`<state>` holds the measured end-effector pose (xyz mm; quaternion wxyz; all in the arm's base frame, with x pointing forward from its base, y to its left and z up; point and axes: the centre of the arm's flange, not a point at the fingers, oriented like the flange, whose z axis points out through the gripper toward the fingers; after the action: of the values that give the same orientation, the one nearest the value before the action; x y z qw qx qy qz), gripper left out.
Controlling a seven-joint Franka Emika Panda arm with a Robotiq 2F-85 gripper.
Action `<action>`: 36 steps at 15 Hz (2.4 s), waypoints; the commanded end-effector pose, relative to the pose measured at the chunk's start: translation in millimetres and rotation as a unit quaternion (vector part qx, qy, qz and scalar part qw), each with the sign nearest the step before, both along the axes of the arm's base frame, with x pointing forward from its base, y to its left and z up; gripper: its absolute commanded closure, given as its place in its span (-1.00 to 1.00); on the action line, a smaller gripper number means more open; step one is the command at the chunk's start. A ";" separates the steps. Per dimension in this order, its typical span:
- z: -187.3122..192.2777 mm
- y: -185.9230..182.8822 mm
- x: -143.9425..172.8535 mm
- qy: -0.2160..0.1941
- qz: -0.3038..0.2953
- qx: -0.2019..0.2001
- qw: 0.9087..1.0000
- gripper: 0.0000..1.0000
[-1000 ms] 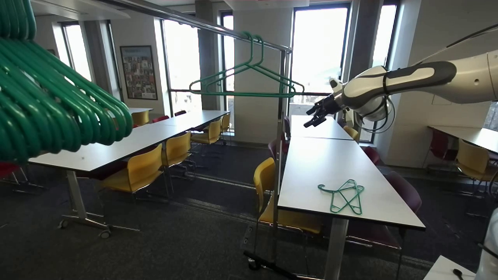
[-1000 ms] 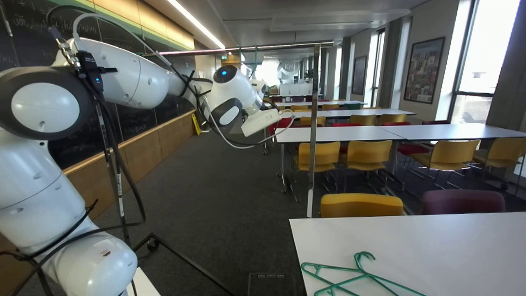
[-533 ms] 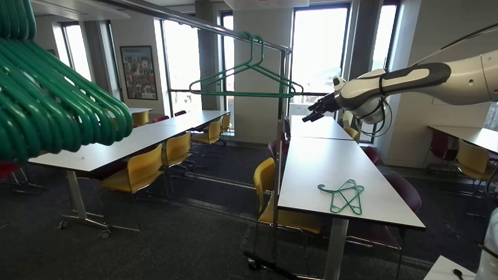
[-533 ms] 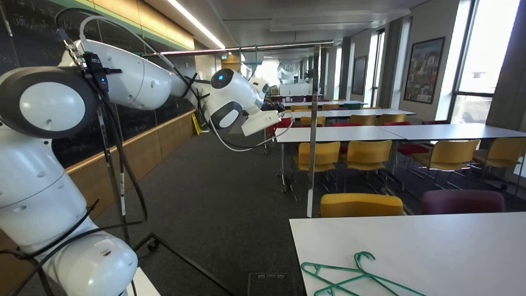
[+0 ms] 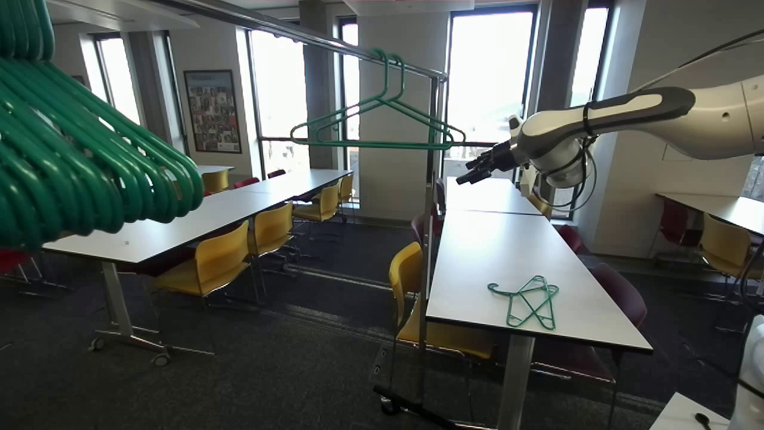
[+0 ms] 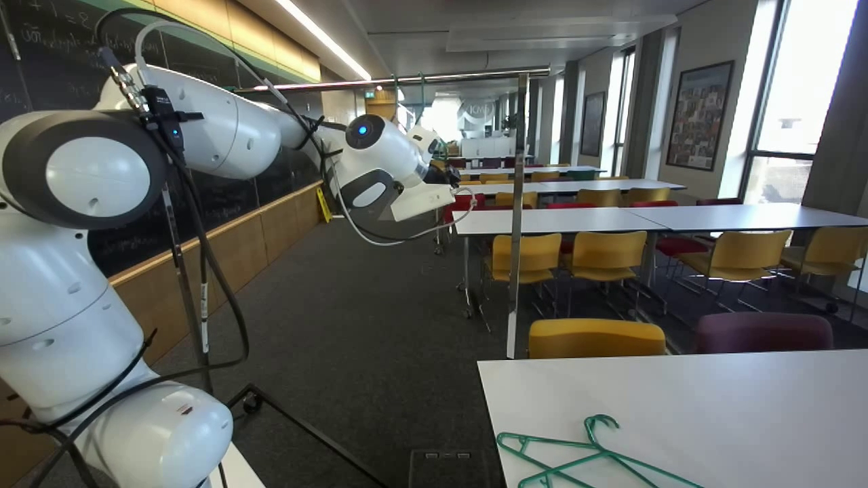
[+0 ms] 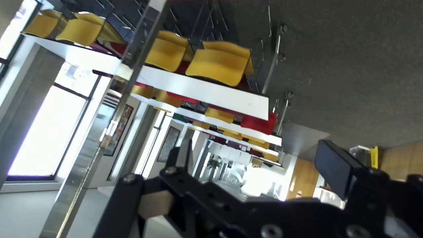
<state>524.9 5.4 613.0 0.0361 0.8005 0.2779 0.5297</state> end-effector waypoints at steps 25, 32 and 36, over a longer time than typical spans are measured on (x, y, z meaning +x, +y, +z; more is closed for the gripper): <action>7.8 -31.2 20.1 -0.112 0.104 0.151 0.977 -1.00; 21.4 -23.3 19.1 -0.156 0.139 0.109 0.972 -1.00; 27.3 -24.7 19.5 -0.171 0.140 0.101 0.970 -0.96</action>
<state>542.0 -19.5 630.5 -0.0728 0.6756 0.3164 0.6620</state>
